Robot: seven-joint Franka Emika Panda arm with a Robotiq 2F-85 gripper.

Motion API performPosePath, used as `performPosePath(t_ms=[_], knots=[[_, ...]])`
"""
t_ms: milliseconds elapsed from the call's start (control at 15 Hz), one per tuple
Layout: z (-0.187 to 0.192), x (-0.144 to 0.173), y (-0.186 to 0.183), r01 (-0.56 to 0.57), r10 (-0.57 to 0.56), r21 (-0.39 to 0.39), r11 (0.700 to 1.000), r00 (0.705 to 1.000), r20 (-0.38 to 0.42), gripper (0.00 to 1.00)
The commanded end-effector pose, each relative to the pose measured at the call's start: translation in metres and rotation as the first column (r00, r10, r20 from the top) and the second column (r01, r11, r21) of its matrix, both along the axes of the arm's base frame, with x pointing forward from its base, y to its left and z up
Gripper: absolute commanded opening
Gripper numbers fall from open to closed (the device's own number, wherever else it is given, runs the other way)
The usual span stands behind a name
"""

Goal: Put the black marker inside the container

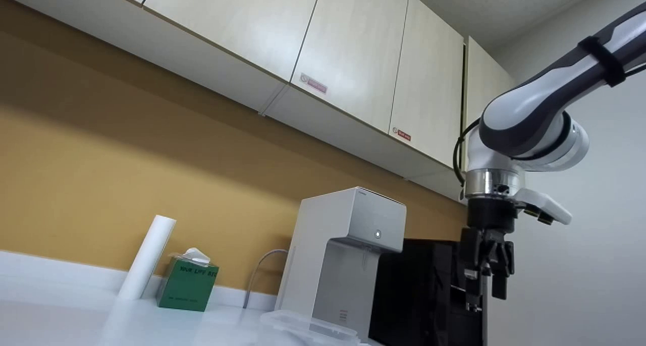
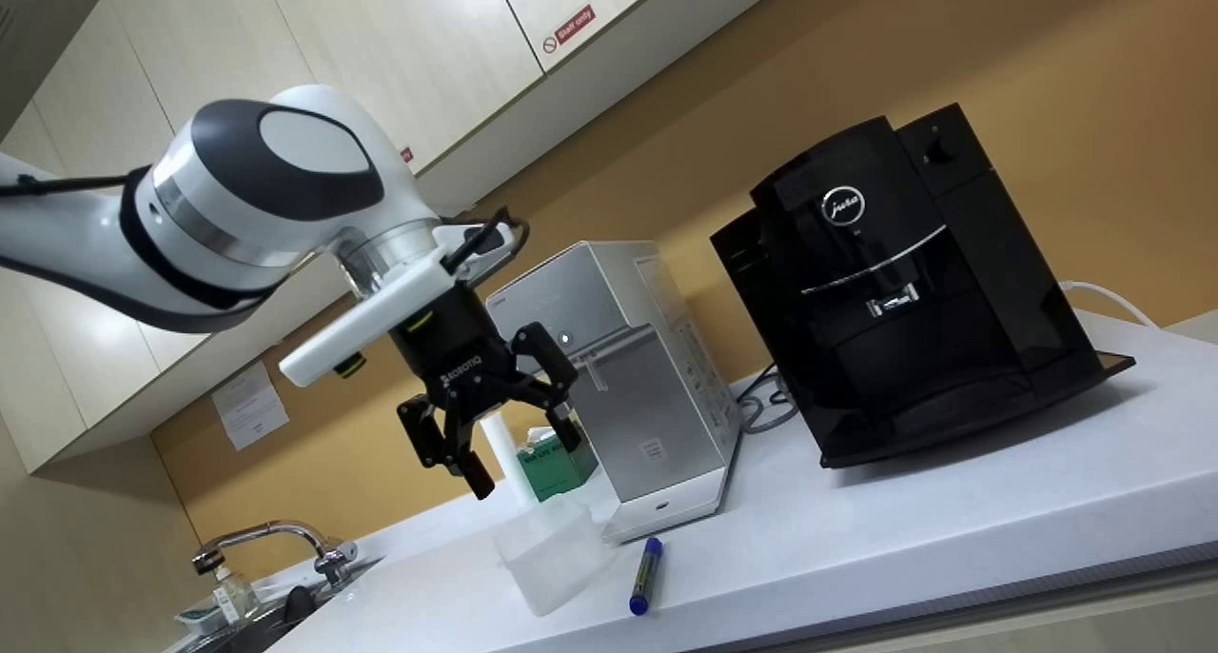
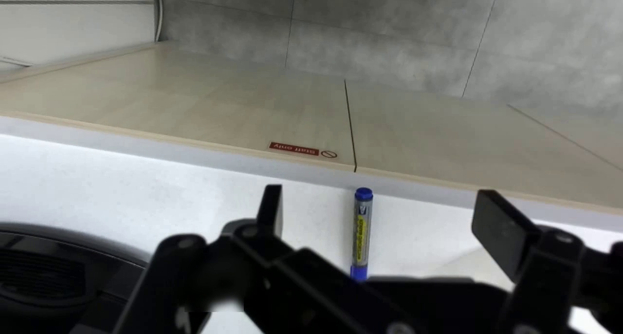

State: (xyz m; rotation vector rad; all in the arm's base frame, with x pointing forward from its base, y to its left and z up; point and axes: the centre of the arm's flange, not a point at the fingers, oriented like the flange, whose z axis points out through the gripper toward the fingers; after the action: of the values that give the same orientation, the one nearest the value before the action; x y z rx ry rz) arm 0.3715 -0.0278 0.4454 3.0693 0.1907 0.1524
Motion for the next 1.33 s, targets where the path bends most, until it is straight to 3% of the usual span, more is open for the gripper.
performPosePath(t_ms=[0, 400, 667, 1133, 1267], knots=[[-0.017, 0.018, 0.043, 0.18, -0.18, -0.007, 0.984, 0.983, 0.04, 1.0], [-0.042, 0.043, 0.072, 0.349, -0.348, -0.006, 0.937, 0.936, 0.055, 1.0], [-0.051, 0.06, 0.063, 0.322, -0.323, 0.048, 0.946, 0.947, 0.006, 1.0], [-0.071, 0.088, 0.055, 0.268, -0.274, 0.1, 0.958, 0.96, 0.062, 1.0], [-0.072, 0.077, 0.053, 0.275, -0.281, 0.084, 0.958, 0.958, 0.065, 1.0]])
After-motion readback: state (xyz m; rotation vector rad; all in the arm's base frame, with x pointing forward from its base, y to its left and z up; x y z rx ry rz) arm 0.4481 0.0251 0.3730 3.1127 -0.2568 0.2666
